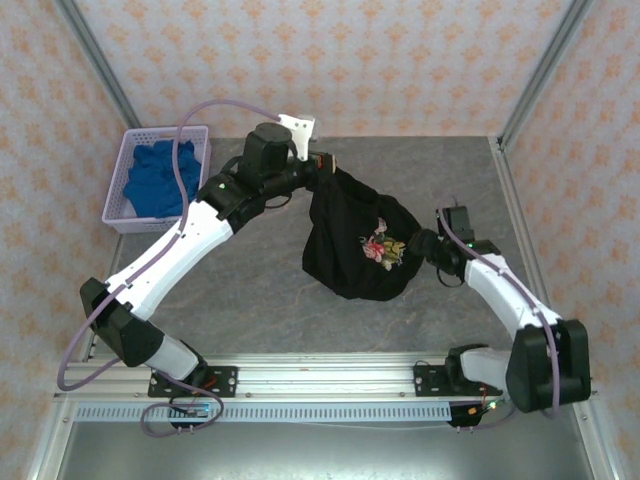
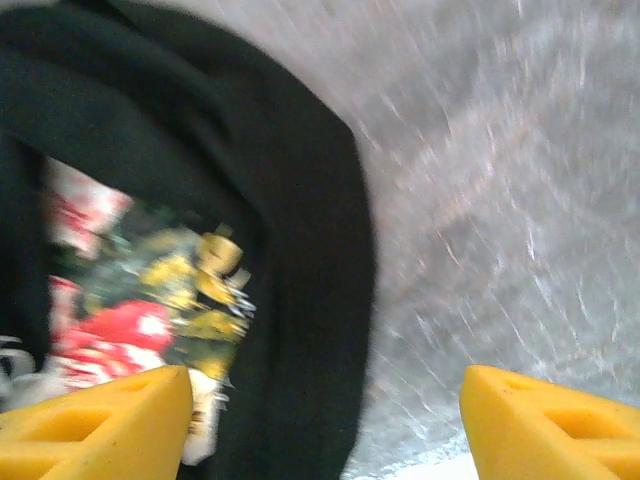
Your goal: Fold the inside-out t-shirt
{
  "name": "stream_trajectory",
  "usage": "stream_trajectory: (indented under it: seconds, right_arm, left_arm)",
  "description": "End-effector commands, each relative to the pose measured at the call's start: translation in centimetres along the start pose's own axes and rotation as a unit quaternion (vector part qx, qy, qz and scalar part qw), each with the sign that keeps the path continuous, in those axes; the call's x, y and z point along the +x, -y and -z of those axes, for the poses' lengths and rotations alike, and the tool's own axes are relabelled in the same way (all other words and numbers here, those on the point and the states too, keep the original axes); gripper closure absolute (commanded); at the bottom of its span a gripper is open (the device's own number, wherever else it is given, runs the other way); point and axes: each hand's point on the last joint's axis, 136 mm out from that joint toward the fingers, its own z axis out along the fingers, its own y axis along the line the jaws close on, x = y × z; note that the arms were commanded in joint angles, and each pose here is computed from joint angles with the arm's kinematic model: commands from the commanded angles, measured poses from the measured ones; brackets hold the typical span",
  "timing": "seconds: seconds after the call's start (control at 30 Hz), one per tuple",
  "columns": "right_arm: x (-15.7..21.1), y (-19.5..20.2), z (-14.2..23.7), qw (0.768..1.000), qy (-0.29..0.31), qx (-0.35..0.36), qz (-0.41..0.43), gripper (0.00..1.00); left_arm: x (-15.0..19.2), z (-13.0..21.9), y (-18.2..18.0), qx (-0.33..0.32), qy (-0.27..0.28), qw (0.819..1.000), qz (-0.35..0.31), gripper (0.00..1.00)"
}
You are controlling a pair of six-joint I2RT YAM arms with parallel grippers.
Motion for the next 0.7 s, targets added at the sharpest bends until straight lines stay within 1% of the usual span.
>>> stream_trajectory:
  seconds: [0.0,0.03,0.1,0.17,0.23,0.27,0.3,0.4,0.43,0.47,0.57,0.67]
  right_arm:
    - [2.0,1.4,-2.3,0.999,-0.028,0.044,-0.013,0.3]
    - [2.3,1.1,-3.1,0.999,-0.037,0.038,-0.014,0.34]
    - [2.3,0.1,-4.3,0.999,-0.045,0.018,-0.015,0.51]
    - [1.7,-0.9,-4.7,0.999,-0.044,-0.004,-0.011,0.75]
    - [0.3,-1.0,-4.1,1.0,-0.029,-0.01,-0.006,0.93]
    - [-0.7,-0.8,-3.3,1.0,-0.014,-0.007,-0.005,0.98]
    - [-1.9,-0.5,-2.2,1.0,0.005,-0.003,-0.001,1.0]
    - [-6.5,0.6,3.3,0.994,0.103,0.032,0.022,1.0]
    - [-8.4,0.6,6.2,0.988,0.15,0.035,0.026,1.0]
    - [-9.8,0.6,8.6,0.982,0.185,0.037,0.028,1.0]
    - [-13.5,-0.1,14.6,0.965,0.254,0.044,0.042,1.0]
    - [-16.4,-1.1,19.4,0.95,0.301,0.056,0.063,1.0]
  left_arm:
    - [-1.4,0.1,-0.2,-0.009,0.022,1.0,-0.006,1.0]
    - [-1.3,0.0,-0.3,-0.01,0.02,1.0,-0.004,1.0]
    - [-1.4,0.2,-0.3,-0.01,0.021,1.0,-0.005,1.0]
    - [-1.8,0.7,-0.6,-0.014,0.025,1.0,-0.002,1.0]
    - [-2.3,1.3,-0.9,-0.016,0.034,0.999,0.003,1.0]
    - [-2.7,1.7,-1.1,-0.018,0.04,0.999,0.006,1.0]
    - [-3.1,2.1,-1.3,-0.019,0.047,0.999,0.011,1.0]
    - [-4.7,4.0,-2.0,-0.022,0.074,0.997,0.028,1.0]
    - [-5.3,4.8,-2.3,-0.022,0.087,0.995,0.035,1.0]
    - [-5.9,5.6,-2.5,-0.022,0.1,0.994,0.043,1.0]
    - [-7.4,8.1,-3.1,-0.026,0.132,0.989,0.058,1.0]
    - [-8.5,10.6,-4.1,-0.04,0.159,0.984,0.071,1.0]
